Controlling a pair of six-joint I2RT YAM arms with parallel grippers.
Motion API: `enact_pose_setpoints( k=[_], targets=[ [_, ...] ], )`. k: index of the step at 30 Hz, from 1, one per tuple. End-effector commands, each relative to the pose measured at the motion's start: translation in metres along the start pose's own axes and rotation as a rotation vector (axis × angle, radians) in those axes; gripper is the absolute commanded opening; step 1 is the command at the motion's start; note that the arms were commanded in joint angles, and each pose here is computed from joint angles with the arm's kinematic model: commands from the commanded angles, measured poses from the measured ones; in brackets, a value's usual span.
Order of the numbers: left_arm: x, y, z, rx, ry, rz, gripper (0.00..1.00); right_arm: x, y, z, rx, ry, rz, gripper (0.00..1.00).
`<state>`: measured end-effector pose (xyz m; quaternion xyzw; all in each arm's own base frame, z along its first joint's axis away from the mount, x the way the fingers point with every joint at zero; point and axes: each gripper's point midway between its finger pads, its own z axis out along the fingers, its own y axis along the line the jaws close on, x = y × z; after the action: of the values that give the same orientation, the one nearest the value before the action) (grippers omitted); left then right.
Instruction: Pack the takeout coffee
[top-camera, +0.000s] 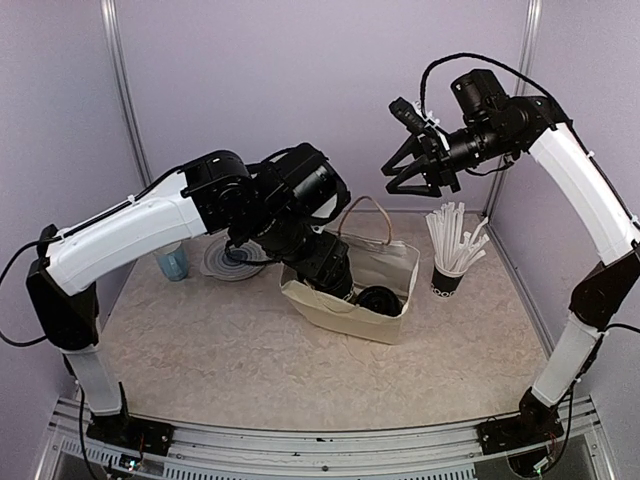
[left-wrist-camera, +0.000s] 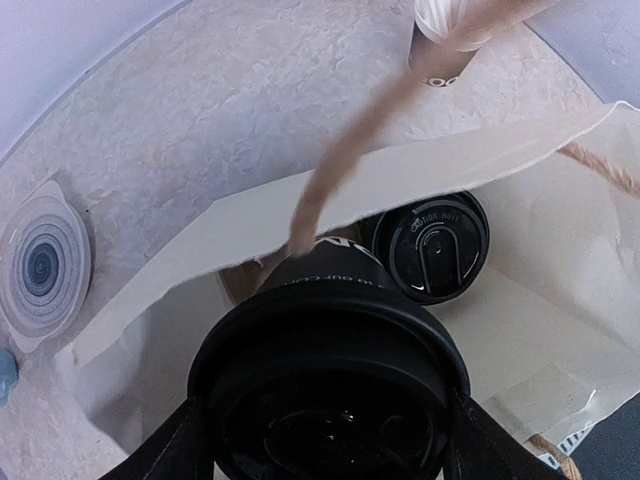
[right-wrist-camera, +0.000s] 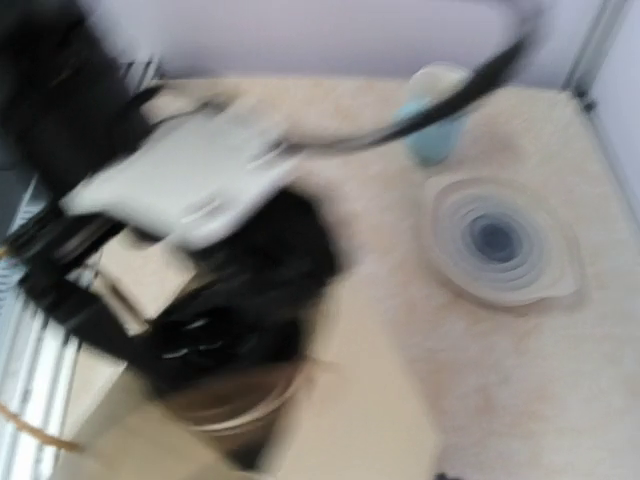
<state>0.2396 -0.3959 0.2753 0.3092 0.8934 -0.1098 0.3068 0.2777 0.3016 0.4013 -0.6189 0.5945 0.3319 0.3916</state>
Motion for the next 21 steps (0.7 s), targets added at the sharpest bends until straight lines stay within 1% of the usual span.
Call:
enact_pose_setpoints(
  k=[1,3,6,10,14,16,21],
  targets=[
    [0.005,-0.004,-0.011,-0.074,-0.081,-0.001,0.44,0.009,-0.036,-0.003,0.068,-0.027,0.066,0.47],
    [0.015,-0.005,-0.011,-0.085,-0.082,0.003,0.44,0.027,-0.056,0.012,0.091,0.002,0.131,0.47],
    [0.028,0.000,-0.010,-0.146,-0.080,0.027,0.44,0.055,-0.084,0.036,0.120,0.054,0.195,0.44],
    [0.033,0.006,-0.015,-0.205,-0.104,0.033,0.44,0.085,-0.109,0.065,0.133,0.115,0.232,0.42],
    [0.032,0.013,-0.018,-0.230,-0.145,0.024,0.44,0.127,-0.117,0.100,0.108,0.201,0.281,0.40],
    [0.034,0.015,-0.018,-0.235,-0.157,0.026,0.44,0.157,-0.117,0.121,0.087,0.260,0.323,0.39],
    [0.034,0.013,-0.013,-0.233,-0.169,0.051,0.43,0.219,-0.109,0.161,0.028,0.382,0.414,0.40]
  ],
)
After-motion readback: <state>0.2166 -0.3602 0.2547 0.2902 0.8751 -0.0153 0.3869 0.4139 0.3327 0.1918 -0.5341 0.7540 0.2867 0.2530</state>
